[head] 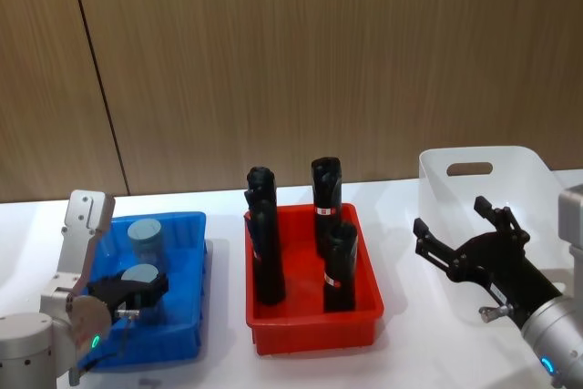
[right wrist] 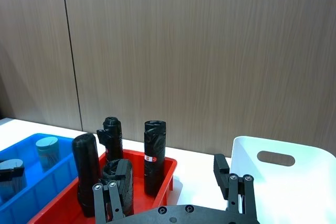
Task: Pick the cotton swabs from the blue box and place them into the white box.
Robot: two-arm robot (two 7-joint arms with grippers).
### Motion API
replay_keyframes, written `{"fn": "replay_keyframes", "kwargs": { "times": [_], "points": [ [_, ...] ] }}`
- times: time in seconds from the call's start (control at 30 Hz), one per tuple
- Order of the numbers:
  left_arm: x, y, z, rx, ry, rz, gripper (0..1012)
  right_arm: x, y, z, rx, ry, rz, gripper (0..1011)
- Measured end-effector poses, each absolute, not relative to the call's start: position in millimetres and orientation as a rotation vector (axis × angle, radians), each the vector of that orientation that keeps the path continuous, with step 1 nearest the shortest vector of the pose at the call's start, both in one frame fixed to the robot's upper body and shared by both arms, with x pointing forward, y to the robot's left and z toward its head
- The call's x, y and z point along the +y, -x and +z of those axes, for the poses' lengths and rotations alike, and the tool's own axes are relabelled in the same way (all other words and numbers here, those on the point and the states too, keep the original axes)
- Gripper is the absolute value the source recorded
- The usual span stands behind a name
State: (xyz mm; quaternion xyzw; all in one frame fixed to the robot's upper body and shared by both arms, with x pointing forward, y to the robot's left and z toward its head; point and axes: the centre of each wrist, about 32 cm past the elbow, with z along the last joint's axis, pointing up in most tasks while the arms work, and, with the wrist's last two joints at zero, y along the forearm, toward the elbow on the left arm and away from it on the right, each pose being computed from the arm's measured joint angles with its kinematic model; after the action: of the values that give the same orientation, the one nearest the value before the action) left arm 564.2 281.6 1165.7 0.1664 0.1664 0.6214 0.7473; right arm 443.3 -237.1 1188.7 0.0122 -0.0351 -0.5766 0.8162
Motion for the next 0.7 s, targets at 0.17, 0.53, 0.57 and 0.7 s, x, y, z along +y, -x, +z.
{"fn": "replay_keyframes", "kwargs": {
  "times": [0.17, 0.53, 0.57, 0.7],
  "points": [
    [282.9, -562.3, 1164.9, 0.355, -0.349, 1.361, 668, -237.1, -443.3, 1188.7, -0.075, -0.026, -1.229, 1001],
    [284.1, -551.6, 1168.1, 0.283, -0.286, 1.367, 668, -237.1, -443.3, 1188.7, -0.075, -0.026, -1.229, 1002],
    [284.2, -549.4, 1169.7, 0.265, -0.277, 1.365, 668, -237.1, -443.3, 1188.7, -0.075, -0.026, -1.229, 1002],
    [284.5, -545.0, 1174.3, 0.220, -0.254, 1.346, 668, -237.1, -443.3, 1188.7, -0.075, -0.026, -1.229, 1002]
  ]
}}
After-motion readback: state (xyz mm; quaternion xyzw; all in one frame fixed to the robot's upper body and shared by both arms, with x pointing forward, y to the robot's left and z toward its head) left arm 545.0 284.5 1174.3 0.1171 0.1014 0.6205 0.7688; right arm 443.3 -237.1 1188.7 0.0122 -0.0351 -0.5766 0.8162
